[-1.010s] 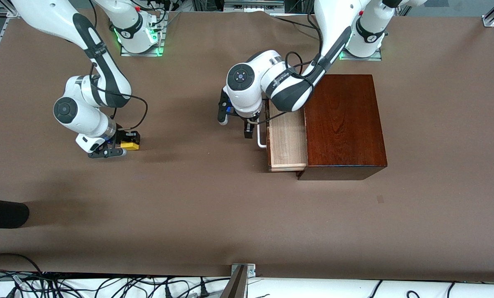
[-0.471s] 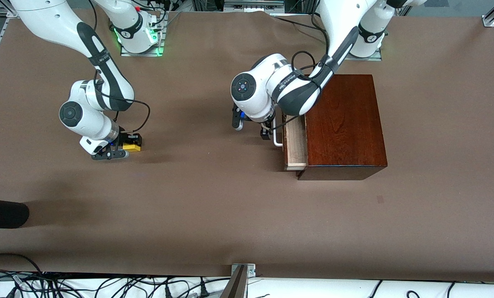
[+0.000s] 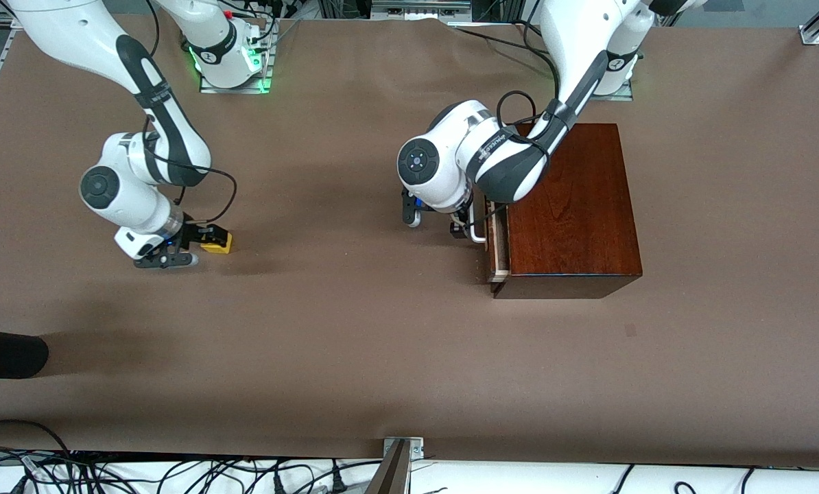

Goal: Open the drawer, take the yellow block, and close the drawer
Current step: 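Push the drawer shut into the box with the left gripper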

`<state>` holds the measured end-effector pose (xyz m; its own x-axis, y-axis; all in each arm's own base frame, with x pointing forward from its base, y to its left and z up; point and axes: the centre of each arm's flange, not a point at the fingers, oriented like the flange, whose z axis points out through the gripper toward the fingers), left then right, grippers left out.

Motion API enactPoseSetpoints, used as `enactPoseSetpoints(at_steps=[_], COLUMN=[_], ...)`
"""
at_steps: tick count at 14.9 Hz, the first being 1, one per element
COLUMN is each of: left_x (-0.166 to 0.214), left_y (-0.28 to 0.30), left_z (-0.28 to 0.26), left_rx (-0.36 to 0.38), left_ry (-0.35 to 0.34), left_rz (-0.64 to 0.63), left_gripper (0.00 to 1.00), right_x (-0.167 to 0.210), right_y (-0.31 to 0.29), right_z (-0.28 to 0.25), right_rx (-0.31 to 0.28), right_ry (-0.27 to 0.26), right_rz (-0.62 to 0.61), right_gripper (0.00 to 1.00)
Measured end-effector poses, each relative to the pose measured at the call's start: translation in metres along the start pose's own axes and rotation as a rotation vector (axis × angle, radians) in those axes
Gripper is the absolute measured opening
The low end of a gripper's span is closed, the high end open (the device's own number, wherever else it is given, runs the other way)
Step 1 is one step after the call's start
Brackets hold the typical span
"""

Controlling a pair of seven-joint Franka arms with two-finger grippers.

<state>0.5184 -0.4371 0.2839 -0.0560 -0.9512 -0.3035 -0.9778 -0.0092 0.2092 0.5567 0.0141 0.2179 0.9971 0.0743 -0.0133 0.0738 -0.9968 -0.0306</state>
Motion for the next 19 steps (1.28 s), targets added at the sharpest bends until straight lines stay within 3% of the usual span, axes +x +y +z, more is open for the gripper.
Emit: enactPoseSetpoints(at_steps=[5,12,15,19], left_x=[-0.02,-0.025,-0.035,-0.046], left_y=[-0.014,-0.017,-0.013,0.001], left_z=[0.004,0.0,-0.04,-0.105], left_rx=[-0.01,-0.001,0.05,0.079], left_ry=[-0.02,-0.02,0.025,0.154], left_rz=[-0.029,-0.035,-0.05,-0.122], left_gripper=[1.0,1.0,1.0,1.0], right_x=[0.008,0.008,0.002,-0.006], right_y=[0.0,-0.027,-0.03,-0.047], right_z=[-0.118,-0.298,-0.35,-0.393], right_rx=[-0.004,0.004,0.006,0.007], right_ry=[0.066,0.046,0.016,0.0], right_rz=[-0.009,-0.057,-0.063,-0.096], right_gripper=[1.0,1.0,1.0,1.0])
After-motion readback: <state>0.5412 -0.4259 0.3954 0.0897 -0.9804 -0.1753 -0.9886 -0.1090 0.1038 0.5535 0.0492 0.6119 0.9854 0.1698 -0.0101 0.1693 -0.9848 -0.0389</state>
